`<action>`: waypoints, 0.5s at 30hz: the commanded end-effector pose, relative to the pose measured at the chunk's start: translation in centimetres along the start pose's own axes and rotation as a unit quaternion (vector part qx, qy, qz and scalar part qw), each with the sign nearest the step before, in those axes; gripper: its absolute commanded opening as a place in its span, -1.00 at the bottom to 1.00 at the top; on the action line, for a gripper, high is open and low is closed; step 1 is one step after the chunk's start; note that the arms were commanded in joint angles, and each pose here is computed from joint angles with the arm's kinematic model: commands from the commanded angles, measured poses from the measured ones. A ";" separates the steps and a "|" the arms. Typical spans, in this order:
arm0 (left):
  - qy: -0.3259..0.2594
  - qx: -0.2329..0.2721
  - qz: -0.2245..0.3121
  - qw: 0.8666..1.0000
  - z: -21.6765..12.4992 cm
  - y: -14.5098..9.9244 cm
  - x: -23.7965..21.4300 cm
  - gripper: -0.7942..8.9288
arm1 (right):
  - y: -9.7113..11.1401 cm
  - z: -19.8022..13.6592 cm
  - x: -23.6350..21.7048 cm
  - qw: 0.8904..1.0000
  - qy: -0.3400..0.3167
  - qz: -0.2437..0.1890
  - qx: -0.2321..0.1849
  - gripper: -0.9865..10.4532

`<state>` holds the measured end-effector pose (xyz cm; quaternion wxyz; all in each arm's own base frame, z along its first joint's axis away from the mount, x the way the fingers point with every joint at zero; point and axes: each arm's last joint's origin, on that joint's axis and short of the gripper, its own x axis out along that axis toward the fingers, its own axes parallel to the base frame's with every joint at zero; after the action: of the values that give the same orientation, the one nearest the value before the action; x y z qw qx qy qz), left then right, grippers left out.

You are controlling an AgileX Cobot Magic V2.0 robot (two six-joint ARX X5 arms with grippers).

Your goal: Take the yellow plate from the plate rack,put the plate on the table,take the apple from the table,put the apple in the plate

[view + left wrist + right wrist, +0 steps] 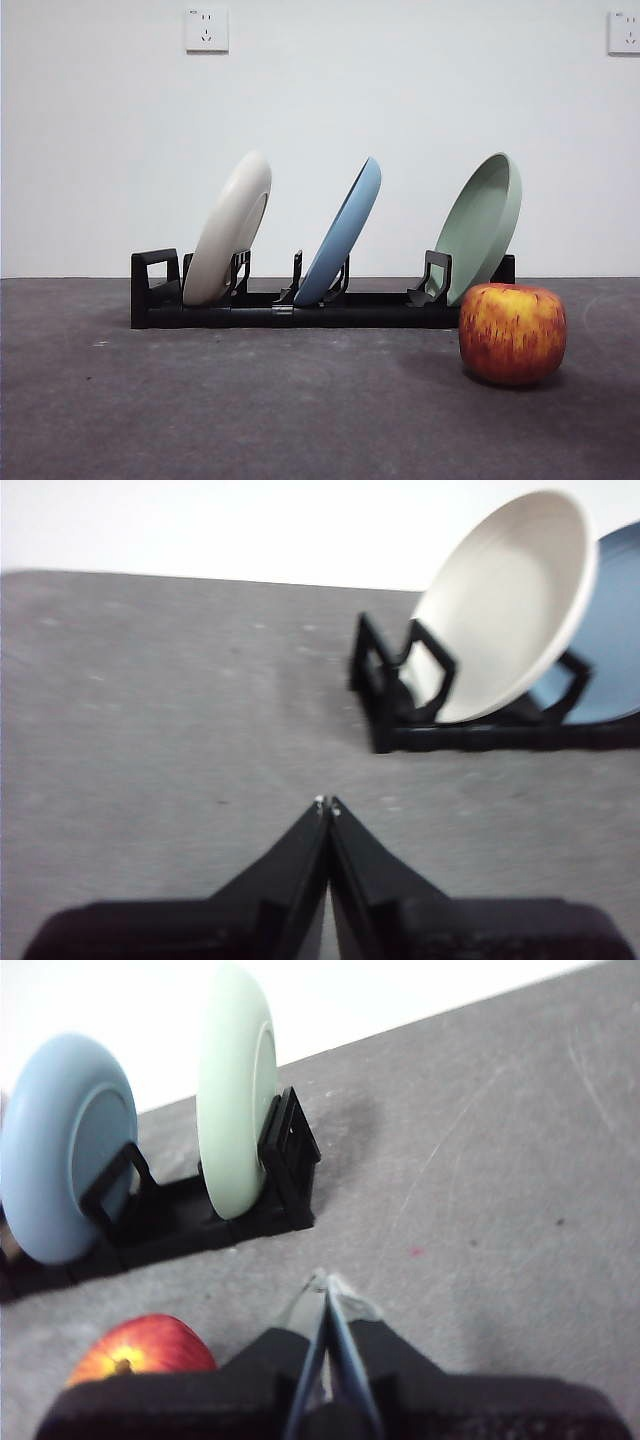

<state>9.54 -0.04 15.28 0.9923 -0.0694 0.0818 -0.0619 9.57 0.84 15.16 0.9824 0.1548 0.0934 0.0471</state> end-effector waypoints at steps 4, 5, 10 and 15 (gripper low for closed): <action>-0.009 -0.072 -0.031 0.997 0.6 -0.2 -0.2 -0.85 | 0.5 1.3 -0.4 0.995 -0.007 0.007 0.104 -0.85; -0.013 -0.078 -0.032 0.996 0.9 -0.3 -0.3 -0.85 | 0.6 1.7 -0.6 0.994 -0.010 0.008 0.111 -0.85; -0.032 -0.090 -0.035 0.995 3.5 -0.8 -1.0 -0.85 | 1.6 4.3 -0.9 0.994 -0.001 0.018 0.112 -0.85; -0.029 -0.088 -0.035 0.995 6.7 -1.2 -1.1 -0.85 | 2.7 7.6 -0.5 0.996 0.020 0.029 0.082 -0.85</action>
<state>9.37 -0.21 21.74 0.9820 -0.1586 0.0554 -0.0867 10.19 1.05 22.60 0.9586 0.2534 0.1143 0.0621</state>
